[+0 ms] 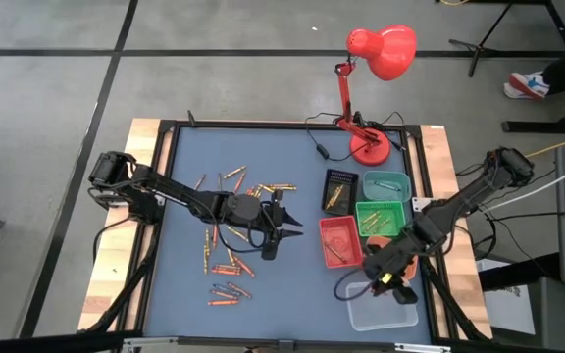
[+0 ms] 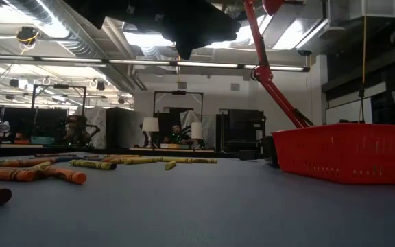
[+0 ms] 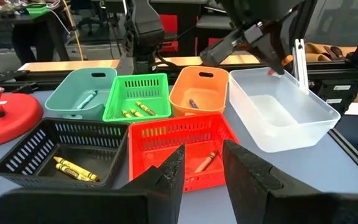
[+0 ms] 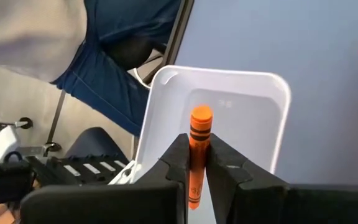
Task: Sort crayons
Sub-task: Put the orange crayon into the transparent bin, then put the yellow green crayon into the green basket
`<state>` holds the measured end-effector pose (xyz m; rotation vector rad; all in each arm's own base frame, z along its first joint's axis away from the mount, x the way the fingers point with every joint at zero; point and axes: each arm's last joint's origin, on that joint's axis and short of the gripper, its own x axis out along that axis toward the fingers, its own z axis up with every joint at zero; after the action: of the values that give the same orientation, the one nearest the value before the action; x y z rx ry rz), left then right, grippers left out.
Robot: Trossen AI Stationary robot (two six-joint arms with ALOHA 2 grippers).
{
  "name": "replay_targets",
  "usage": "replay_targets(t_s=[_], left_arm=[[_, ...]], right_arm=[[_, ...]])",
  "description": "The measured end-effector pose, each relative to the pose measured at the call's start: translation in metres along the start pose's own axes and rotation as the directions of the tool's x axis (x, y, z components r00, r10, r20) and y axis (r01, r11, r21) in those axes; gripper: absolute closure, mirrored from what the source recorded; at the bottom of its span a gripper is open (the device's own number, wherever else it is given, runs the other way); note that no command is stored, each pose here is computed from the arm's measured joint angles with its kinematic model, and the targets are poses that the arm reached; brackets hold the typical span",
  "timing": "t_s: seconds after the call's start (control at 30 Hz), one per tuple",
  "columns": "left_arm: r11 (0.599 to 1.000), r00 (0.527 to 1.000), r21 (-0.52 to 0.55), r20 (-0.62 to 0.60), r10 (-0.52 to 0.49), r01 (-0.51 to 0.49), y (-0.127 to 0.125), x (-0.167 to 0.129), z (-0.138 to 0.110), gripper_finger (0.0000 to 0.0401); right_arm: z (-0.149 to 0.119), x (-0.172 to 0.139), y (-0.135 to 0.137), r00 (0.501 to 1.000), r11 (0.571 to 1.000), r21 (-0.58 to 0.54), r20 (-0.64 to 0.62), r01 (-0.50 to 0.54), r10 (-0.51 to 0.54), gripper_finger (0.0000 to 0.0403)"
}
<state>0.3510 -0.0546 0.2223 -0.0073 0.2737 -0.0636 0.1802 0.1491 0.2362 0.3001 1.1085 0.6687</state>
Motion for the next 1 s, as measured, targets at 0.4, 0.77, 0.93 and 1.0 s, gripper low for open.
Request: replay_targets(t_s=[0.4, 0.77, 0.93, 1.0], left_arm=[[0.999, 1.0, -0.039, -0.001, 0.0, 0.0, 0.0, 0.0, -0.0001, 0.0308], [0.998, 0.999, -0.057, -0.017, 0.034, -0.035, 0.0009, 0.0, -0.0017, 0.0308], [0.991, 0.993, -0.058, -0.019, 0.119, -0.12, 0.0035, -0.0003, -0.0023, 0.0308], [0.988, 0.99, -0.066, -0.018, 0.141, -0.141, 0.0041, -0.0003, -0.0023, 0.0308]], right_arm=[[-0.0015, 0.0009, 0.0024, 1.0, 0.998, 0.057, -0.011, -0.01, 0.011, 0.0367], [-0.0056, 0.0009, -0.0008, 0.998, 0.997, 0.073, -0.042, 0.04, -0.037, 0.0271], [-0.0075, 0.0007, -0.0031, 0.995, 0.994, 0.072, -0.049, 0.086, -0.083, 0.0252], [-0.0074, 0.0006, -0.0035, 0.995, 0.993, 0.074, -0.047, 0.092, -0.089, 0.0251]])
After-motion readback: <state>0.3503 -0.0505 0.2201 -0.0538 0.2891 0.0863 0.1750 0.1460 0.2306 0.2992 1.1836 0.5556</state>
